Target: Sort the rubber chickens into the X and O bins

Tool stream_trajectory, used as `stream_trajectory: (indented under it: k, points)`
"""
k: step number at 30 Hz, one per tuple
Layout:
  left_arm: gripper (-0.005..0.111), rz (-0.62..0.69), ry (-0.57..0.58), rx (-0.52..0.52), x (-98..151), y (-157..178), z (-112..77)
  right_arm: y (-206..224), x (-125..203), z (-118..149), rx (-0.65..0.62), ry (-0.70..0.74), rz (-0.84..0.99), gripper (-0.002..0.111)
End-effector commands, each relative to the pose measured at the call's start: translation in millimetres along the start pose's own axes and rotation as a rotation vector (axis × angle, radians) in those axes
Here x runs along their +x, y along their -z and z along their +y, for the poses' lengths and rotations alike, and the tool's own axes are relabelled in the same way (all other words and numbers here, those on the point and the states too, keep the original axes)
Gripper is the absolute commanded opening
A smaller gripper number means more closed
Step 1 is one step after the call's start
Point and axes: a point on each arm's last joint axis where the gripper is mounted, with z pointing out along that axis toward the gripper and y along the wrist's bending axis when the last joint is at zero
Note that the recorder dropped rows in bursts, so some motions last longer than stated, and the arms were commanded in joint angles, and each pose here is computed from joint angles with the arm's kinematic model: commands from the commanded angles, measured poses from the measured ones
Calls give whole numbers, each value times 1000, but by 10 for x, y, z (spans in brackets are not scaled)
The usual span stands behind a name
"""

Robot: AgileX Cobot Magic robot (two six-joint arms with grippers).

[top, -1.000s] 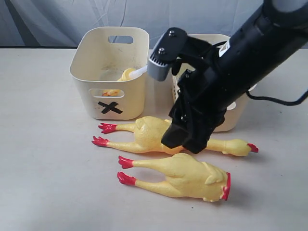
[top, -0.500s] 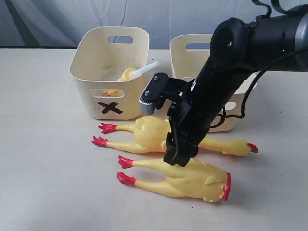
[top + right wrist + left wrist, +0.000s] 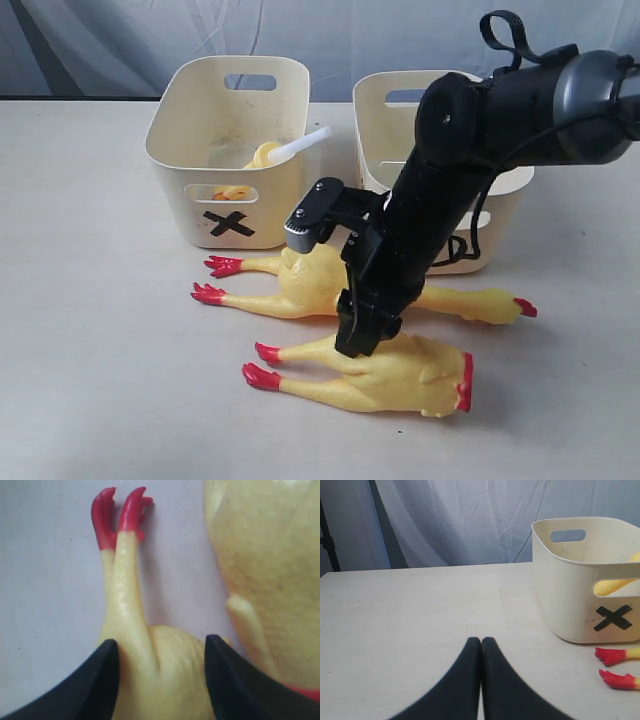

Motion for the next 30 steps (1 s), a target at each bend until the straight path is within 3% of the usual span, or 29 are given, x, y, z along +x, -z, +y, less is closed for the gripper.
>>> stream_trajectory:
  k: [1, 4, 11, 19, 30]
  points:
    - [0, -11, 11, 5, -11, 4, -3, -141, 52, -33, -22, 1, 46, 34]
    - [0, -11, 11, 5, -11, 4, -3, -72, 11, 29, -56, -28, 2, 27]
    - [0, -11, 11, 5, -11, 4, -3, 279, -116, 248, -119, -33, -152, 27]
    - [0, -11, 11, 5, -11, 4, -3, 745, -155, 439, -31, 41, -288, 27]
    - [0, -11, 11, 5, -11, 4, -3, 846, -131, 514, -37, 63, -292, 29]
